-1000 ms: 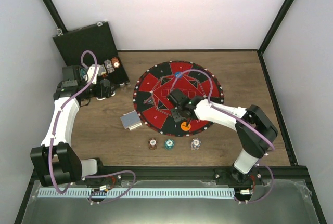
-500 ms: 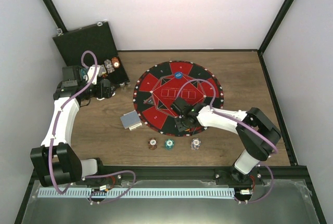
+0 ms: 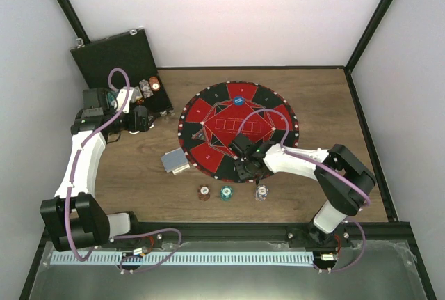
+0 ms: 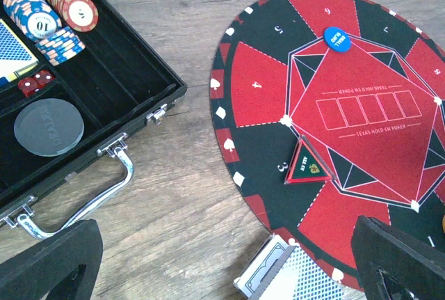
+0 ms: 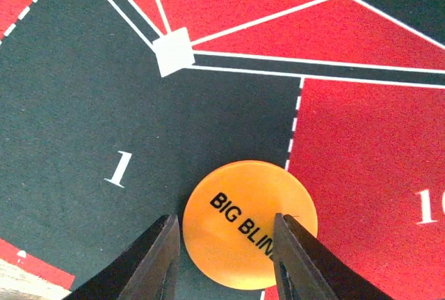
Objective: Distribute texas hold em gaming equipment
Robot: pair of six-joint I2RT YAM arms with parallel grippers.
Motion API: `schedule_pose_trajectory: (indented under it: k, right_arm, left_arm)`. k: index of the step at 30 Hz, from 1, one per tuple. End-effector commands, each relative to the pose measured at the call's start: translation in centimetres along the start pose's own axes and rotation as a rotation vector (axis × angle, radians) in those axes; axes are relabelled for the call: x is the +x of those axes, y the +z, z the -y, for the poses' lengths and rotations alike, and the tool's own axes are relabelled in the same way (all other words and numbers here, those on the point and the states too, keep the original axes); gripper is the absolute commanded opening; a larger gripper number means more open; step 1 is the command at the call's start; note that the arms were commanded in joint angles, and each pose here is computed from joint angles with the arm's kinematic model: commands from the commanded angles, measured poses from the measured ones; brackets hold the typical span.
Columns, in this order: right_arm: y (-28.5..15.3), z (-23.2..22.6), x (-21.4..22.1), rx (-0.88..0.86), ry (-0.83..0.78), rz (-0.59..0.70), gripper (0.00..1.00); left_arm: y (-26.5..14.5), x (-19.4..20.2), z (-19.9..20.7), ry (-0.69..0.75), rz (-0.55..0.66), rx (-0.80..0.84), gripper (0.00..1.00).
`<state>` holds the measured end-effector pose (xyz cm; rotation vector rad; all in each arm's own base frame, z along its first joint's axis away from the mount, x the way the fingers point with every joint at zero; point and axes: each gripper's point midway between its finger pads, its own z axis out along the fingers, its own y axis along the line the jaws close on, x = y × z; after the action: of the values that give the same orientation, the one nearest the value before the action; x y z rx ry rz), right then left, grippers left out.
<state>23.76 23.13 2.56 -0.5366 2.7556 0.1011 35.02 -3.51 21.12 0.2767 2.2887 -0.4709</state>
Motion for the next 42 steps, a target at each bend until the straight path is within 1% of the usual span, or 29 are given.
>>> schedule_pose_trajectory:
  k: [1, 6, 10, 14, 17, 20, 23, 28, 30, 37, 42]
  right_arm:
    - [0.7, 0.9, 1.2, 0.056, 0.014, -0.033, 0.37]
    - [1.1, 3.4, 2.1, 0.196, 0.044, -0.078, 0.30]
    - [1.4, 4.8, 2.8, 0.241, 0.081, -0.102, 0.29]
    - [0.6, 5.7, 2.2, 0.260, 0.111, -0.079, 0.29]
    - [-0.9, 4.7, 0.3, 0.244, 0.090, -0.026, 0.32]
    - [-2.4, 3.1, -1.3, 0.235, 0.048, 0.014, 0.41]
    - [-2.8, 1.3, -1.7, 0.207, 0.019, 0.025, 0.43]
    - [-1.5, -1.3, -0.5, 0.171, -0.022, -0.012, 0.43]
    - [-0.7, -1.5, 0.2, 0.172, -0.028, -0.033, 0.43]
    - [0.6, -1.0, 1.4, 0.192, -0.034, -0.062, 0.39]
    - [1.2, 0.7, 2.4, 0.244, -0.021, -0.087, 0.34]
  left_arm:
    - [-0.9, -1.0, 0.4, 0.021, 0.025, 0.006, 1.00]
    - [-1.0, -1.1, 0.5, 0.028, 0.029, 0.003, 1.00]
    - [-0.9, -1.2, 0.6, 0.021, 0.036, 0.016, 1.00]
    - [-0.9, -1.2, 0.5, 0.019, 0.032, 0.016, 1.00]
    - [-0.9, -1.3, 0.5, 0.026, 0.033, 0.013, 1.00]
    - [-0.9, -1.5, 0.5, 0.027, 0.034, 0.011, 1.00]
    - [-1.0, -1.6, 0.5, 0.031, 0.037, 0.006, 1.00]
    - [-1.1, -1.7, 0.2, 0.038, 0.037, -0.012, 1.00]
    - [-1.2, -1.7, 0.1, 0.042, 0.036, -0.019, 1.00]
    - [-1.3, -1.8, 0.1, 0.050, 0.038, -0.022, 1.00]
    - [-1.3, -1.7, 0.0, 0.048, 0.036, -0.026, 1.00]
